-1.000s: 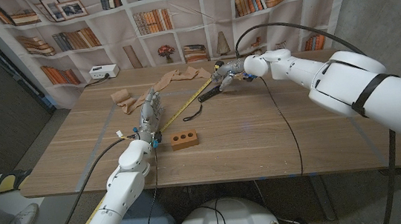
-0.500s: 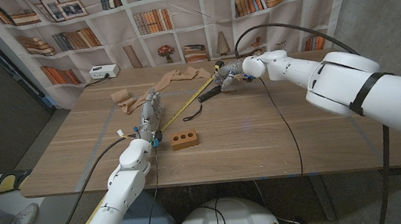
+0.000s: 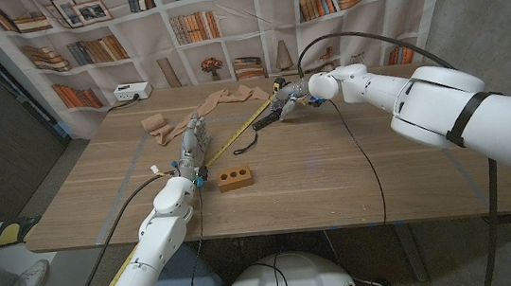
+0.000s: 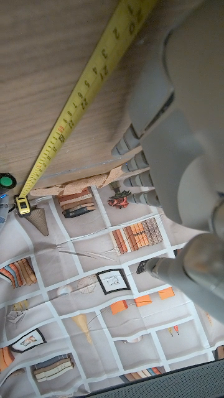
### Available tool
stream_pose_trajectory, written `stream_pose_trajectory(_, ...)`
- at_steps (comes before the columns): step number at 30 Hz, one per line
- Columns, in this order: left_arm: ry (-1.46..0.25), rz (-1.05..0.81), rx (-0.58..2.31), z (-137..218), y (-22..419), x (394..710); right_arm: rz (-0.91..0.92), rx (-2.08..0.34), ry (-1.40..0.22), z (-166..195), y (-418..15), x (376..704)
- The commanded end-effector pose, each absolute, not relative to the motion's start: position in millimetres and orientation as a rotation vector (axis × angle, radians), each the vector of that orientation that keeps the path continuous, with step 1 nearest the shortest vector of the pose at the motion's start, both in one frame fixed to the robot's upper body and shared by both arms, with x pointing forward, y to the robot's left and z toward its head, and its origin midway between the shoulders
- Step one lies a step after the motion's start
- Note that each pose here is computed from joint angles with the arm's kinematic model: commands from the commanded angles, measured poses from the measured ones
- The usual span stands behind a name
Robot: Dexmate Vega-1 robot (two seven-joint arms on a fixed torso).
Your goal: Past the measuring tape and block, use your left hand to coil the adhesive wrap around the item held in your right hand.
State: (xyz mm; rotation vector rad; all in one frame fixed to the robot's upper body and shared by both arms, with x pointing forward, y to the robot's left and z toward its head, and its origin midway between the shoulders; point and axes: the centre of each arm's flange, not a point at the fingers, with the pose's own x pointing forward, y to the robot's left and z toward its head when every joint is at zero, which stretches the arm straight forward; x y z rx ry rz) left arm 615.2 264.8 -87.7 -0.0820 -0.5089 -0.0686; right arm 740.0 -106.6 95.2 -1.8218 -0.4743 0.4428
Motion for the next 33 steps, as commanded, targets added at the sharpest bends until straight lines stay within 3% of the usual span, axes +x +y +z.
stream_pose_trajectory(1, -0.512, -0.062, -0.090, -91.3, 266.3, 612.0, 0.460, -1.814, -0.488, 92.2, -100.5, 738.3)
stream_pose_trajectory(33, -0.508, -0.064, -0.092, -94.9, 262.0, 610.5, 0.452, -1.829, -0.485, 84.6, -107.5, 740.5)
